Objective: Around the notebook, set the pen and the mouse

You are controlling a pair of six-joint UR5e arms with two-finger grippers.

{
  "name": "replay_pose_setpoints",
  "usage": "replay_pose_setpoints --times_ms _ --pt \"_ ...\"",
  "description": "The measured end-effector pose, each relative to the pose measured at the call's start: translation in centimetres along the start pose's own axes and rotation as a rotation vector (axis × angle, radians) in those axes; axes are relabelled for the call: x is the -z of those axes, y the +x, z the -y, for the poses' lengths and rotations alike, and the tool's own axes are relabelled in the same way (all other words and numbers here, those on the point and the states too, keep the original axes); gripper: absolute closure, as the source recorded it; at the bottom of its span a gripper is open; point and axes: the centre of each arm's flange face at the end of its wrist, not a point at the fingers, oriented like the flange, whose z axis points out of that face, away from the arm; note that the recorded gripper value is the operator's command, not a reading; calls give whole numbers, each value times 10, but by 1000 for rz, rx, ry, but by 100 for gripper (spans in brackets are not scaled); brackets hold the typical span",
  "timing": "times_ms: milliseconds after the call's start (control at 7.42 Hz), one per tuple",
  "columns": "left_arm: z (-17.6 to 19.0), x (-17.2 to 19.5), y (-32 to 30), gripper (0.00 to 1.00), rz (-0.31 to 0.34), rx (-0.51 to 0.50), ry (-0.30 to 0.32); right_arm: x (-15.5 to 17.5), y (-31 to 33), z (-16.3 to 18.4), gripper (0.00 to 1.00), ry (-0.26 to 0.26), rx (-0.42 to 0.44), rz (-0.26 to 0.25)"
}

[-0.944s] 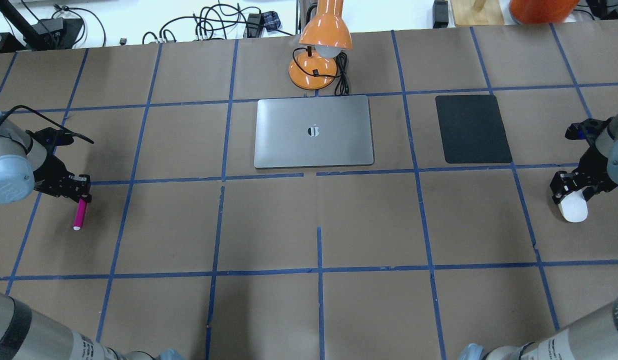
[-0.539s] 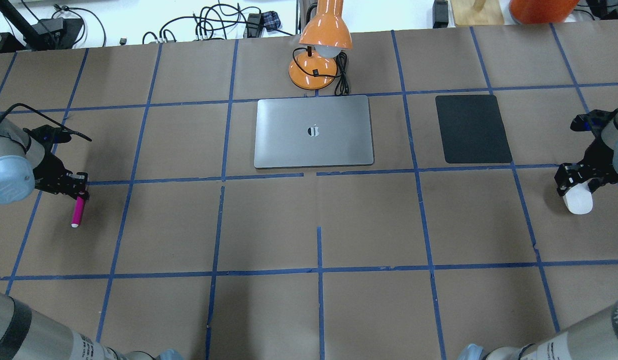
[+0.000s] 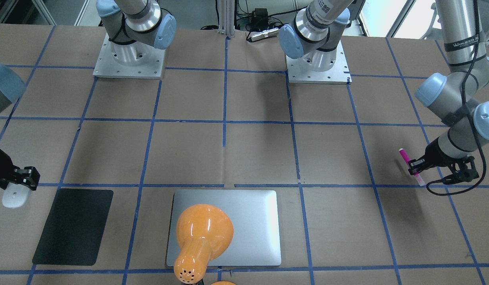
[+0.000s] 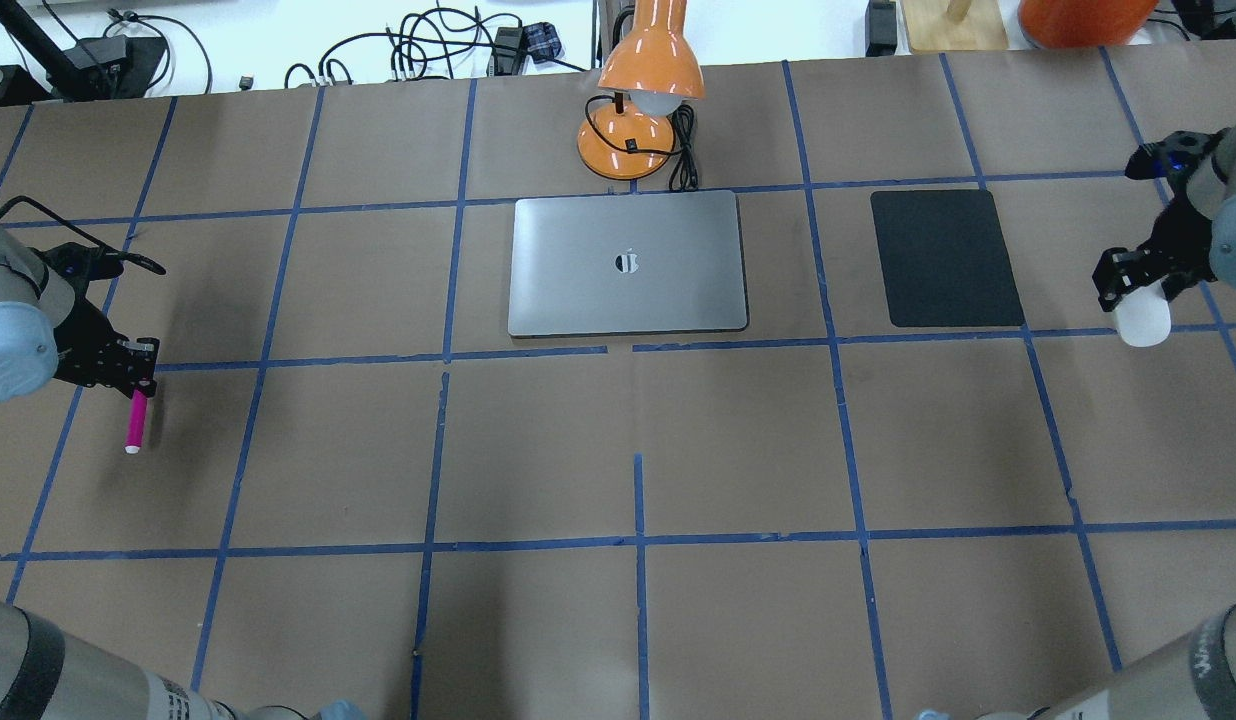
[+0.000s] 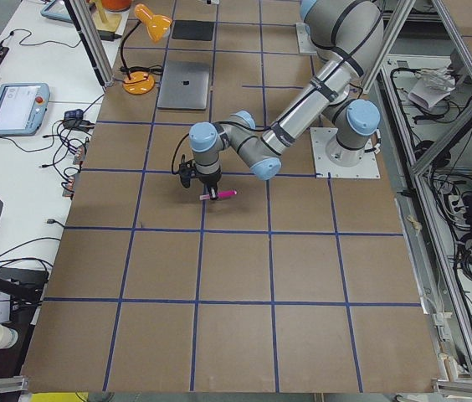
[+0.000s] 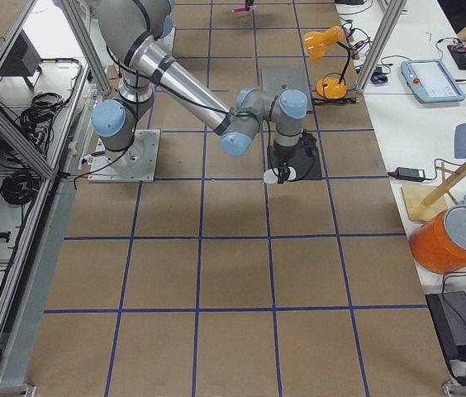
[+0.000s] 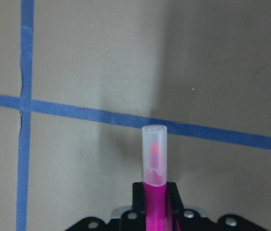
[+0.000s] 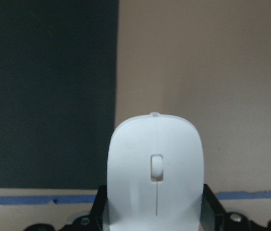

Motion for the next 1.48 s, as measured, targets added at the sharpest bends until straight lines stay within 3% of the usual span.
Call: replay_pose_setpoints --times_ms 404,539,674,809,1213,1483 --pt "2 12 31 100 -39 175 27 -36 -59 40 67 -26 -49 36" --pt "2 18 59 100 -57 234 35 -49 -64 44 49 -37 -55 56" --pt "0 23 94 100 -68 291 40 -58 -66 46 17 -45 -57 68" --pt "-4 31 134 100 -76 362 45 -63 -68 46 0 -51 -60 74" --pt "-38 46 259 100 -97 544 44 -58 -67 49 0 -44 -61 64" --pt "-72 44 334 100 -99 682 25 0 -89 49 0 15 -11 10"
